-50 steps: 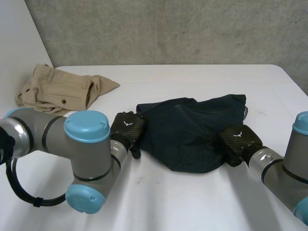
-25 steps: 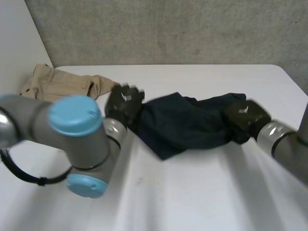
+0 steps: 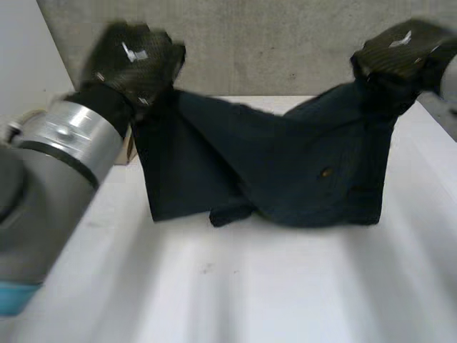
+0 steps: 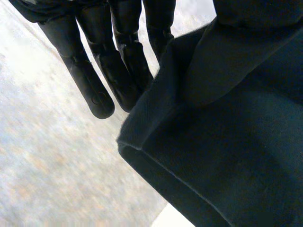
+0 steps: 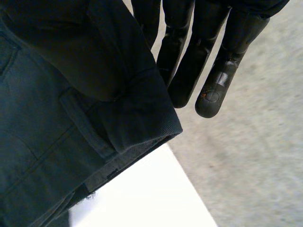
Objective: Fold the laundry.
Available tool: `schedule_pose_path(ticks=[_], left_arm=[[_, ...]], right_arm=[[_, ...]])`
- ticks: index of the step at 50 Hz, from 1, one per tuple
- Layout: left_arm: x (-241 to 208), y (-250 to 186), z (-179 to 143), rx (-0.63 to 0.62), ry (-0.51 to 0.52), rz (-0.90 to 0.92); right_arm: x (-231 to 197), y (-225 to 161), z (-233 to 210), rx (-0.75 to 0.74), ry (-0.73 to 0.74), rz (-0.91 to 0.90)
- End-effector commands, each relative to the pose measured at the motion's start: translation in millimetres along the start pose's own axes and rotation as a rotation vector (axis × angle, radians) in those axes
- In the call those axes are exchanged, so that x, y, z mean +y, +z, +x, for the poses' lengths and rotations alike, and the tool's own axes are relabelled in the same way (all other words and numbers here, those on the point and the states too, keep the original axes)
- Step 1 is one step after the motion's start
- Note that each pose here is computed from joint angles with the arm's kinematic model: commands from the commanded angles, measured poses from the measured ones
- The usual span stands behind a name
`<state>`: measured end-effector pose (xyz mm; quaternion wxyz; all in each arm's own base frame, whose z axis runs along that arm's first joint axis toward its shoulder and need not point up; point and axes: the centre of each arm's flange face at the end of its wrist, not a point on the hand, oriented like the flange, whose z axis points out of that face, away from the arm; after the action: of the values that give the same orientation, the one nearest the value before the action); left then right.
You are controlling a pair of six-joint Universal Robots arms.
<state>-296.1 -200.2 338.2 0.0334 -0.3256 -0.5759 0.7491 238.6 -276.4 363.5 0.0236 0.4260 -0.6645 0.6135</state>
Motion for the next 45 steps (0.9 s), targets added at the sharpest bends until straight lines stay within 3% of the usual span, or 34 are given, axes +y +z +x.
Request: schedule_pose_path(ticks=[1, 7, 13, 17, 21, 26, 34, 45], left_arm=[[81.1, 46.1, 19.5, 0.028, 0.027, -0.180], [99.3, 95.3, 8.9, -0.068, 0.064, -0.078], [51.6, 144.3, -23.6, -0.266, 0.093, 0.311], [7.8, 153.3, -53.7, -0.413, 0.100, 0.564], [-25.1, 146.8, -69.6, -0.485, 0.087, 0.696], [-32.9, 139.2, -74.6, -0.480, 0.053, 0.711], [12.7, 125.8, -52.1, -0.397, 0.055, 0.555], [150.9, 94.6, 31.1, -0.088, 0.069, 0.076]], right_arm=[[46.1, 51.5, -28.8, -0.059, 0.028, -0.133], [50.3, 100.8, -33.8, 0.082, -0.011, -0.045], [-3.0, 127.7, -7.7, 0.327, -0.052, 0.305], [-57.3, 122.2, 32.3, 0.579, -0.067, 0.640], [-79.4, 111.8, 48.2, 0.689, -0.063, 0.776], [-76.0, 114.4, 39.3, 0.642, -0.039, 0.751], [-30.6, 137.5, -6.1, 0.435, 0.013, 0.530], [85.0, 164.5, -89.6, 0.119, 0.024, 0.085]])
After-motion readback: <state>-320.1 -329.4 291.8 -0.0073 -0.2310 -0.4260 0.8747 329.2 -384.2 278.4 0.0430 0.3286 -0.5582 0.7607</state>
